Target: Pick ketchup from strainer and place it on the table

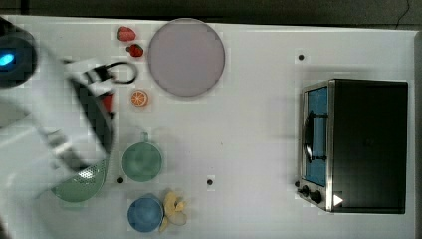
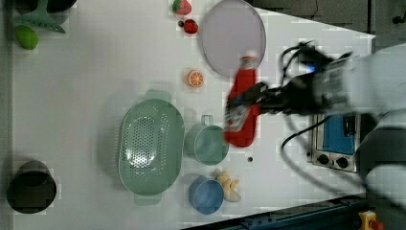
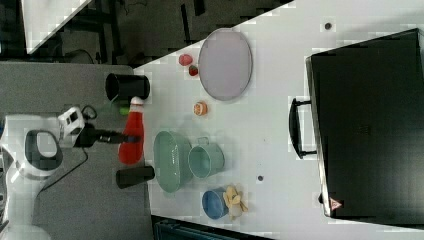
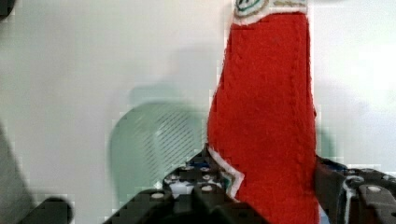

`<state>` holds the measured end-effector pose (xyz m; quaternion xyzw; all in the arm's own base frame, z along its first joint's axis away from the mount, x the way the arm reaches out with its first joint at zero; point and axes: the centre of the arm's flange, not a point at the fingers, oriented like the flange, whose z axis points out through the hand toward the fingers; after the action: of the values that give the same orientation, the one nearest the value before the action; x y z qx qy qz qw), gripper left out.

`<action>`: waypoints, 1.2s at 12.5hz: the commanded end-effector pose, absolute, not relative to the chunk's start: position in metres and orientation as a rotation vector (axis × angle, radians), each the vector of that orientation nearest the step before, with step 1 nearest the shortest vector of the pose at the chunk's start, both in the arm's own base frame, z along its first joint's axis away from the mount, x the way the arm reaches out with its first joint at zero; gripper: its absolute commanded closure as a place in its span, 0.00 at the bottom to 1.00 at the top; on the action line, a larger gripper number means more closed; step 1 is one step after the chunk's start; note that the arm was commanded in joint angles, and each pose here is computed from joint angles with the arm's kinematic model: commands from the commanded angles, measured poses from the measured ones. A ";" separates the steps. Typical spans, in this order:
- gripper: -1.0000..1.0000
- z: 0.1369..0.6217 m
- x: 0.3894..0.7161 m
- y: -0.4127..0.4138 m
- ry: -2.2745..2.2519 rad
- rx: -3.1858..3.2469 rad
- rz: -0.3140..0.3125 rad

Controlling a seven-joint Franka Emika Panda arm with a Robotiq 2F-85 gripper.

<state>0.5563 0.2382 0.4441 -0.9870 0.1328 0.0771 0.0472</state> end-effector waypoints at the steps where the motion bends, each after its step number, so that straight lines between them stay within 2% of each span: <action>1: 0.43 0.454 0.572 0.160 0.383 -3.108 0.242; 4: 0.43 0.453 0.584 0.100 0.244 -3.182 0.222; 7: 0.43 0.435 0.585 0.049 0.194 -3.180 0.282; 9: 0.43 0.407 0.580 0.023 0.213 -3.171 0.309; 15: 0.43 0.292 0.540 -0.024 0.303 -3.121 0.268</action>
<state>0.5490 -0.0109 0.3045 -0.9903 0.1140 0.0794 -0.0007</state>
